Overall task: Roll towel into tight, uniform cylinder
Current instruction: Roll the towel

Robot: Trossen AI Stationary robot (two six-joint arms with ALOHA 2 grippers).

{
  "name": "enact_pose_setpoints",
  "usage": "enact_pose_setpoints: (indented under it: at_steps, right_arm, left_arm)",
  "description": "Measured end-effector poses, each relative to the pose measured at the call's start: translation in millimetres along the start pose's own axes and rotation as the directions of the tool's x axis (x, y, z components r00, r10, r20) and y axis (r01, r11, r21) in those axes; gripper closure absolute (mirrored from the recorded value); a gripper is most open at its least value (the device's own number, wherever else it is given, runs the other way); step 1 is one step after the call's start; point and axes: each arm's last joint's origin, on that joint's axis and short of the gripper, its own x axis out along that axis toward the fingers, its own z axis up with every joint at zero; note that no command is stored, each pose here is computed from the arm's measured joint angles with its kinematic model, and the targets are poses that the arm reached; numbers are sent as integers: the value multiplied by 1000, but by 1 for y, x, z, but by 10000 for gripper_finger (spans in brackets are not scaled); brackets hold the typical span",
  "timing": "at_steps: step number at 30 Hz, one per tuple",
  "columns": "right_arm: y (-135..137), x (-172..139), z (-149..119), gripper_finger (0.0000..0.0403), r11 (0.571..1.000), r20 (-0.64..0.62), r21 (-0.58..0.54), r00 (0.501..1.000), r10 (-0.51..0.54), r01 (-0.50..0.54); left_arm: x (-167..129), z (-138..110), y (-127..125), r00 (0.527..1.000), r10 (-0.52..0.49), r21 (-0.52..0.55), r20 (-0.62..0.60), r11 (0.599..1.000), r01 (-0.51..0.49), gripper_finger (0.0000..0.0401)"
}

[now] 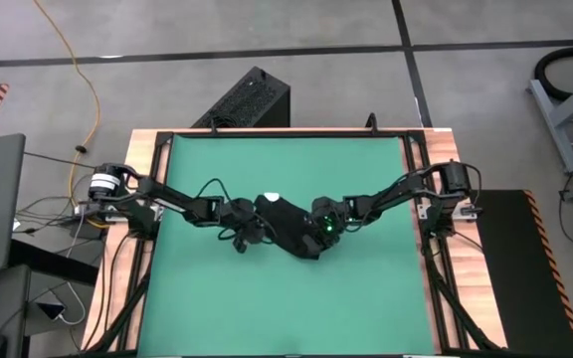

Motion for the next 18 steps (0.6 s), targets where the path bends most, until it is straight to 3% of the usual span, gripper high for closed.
enact_pose_setpoints:
  at_steps: [8,11,18]
  right_arm:
    - [-6,-2,-1,349,993,44,-53,994,-103,106]
    - [-10,-5,-5,334,980,54,-57,981,-188,191]
    - [0,-18,-13,285,930,221,-126,924,-312,344]
  left_arm:
    - [0,-4,-4,998,-48,-23,-27,999,47,401]
    - [-1,-7,-6,997,-69,-28,-18,997,69,401]
    - [-1,-12,-2,995,-97,-80,3,992,97,401]
